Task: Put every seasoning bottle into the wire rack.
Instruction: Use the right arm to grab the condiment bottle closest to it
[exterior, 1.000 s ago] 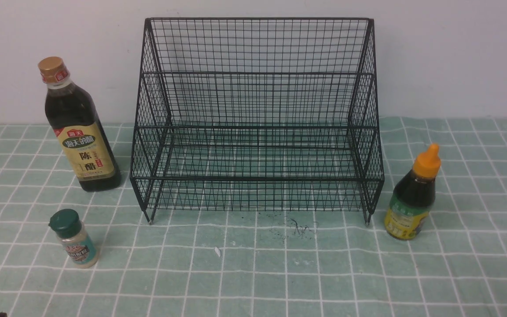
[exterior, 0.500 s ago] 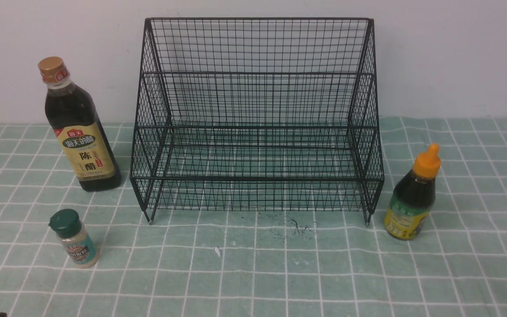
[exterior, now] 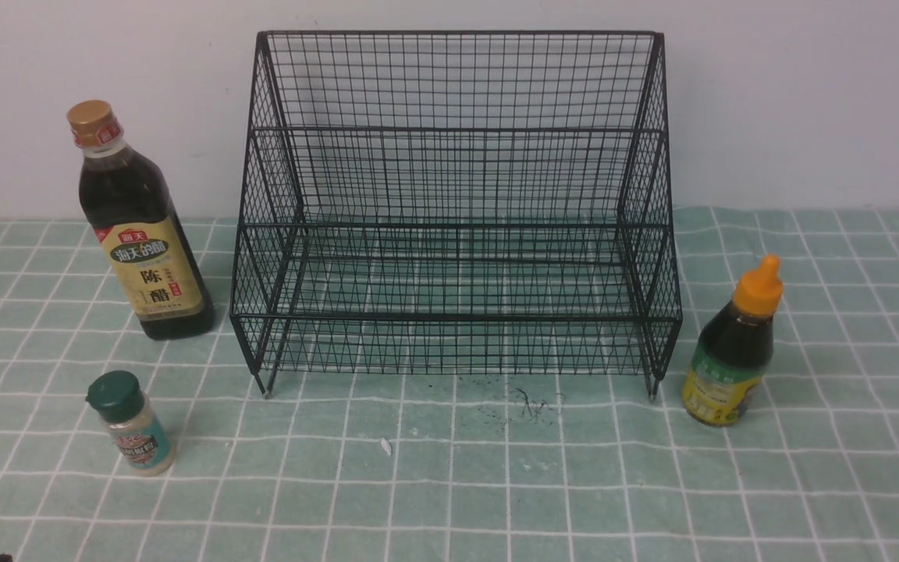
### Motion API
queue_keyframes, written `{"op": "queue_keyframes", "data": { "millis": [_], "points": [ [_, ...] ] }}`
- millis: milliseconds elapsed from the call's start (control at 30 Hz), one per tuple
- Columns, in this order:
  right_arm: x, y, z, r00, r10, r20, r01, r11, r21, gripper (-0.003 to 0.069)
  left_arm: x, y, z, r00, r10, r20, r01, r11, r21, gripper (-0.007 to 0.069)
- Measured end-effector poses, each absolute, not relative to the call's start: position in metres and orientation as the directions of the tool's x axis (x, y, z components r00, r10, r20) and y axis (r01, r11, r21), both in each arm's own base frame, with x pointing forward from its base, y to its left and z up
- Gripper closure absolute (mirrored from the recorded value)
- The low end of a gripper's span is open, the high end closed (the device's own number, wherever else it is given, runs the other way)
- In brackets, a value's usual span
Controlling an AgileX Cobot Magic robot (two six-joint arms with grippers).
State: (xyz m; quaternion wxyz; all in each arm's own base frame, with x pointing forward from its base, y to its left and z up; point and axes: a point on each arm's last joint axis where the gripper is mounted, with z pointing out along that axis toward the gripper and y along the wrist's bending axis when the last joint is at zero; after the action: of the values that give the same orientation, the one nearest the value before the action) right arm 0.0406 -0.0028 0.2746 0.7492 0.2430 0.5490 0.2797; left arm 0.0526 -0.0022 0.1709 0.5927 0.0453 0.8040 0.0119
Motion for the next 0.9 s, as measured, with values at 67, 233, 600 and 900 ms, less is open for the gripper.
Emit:
{"op": "queue_keyframes", "data": {
  "millis": [67,233,600,900],
  "points": [
    [0.037,0.001,0.307,0.226,0.614,-0.756,-0.155,0.789,0.595,0.0672,0.053,-0.002,0.171,-0.294,0.087,-0.952,0.059,0.996,0.073,0.0631],
    [0.060,0.012,0.370,-0.087,0.411,-0.907,-0.090,0.904,0.418,0.0672,0.053,-0.002,0.171,-0.294,0.087,-0.952,0.059,0.996,0.073,0.0631],
    [0.205,0.011,0.384,-0.752,0.149,-0.642,-0.024,0.967,0.252,0.0655,0.053,-0.002,0.171,-0.294,0.087,-0.952,0.059,0.996,0.073,0.0631],
    [0.311,0.039,0.350,-0.887,-0.021,-0.461,-0.118,0.976,0.183,0.0412,0.053,-0.002,0.171,-0.294,0.087,-0.952,0.059,0.996,0.073,0.0631]
  ]
}}
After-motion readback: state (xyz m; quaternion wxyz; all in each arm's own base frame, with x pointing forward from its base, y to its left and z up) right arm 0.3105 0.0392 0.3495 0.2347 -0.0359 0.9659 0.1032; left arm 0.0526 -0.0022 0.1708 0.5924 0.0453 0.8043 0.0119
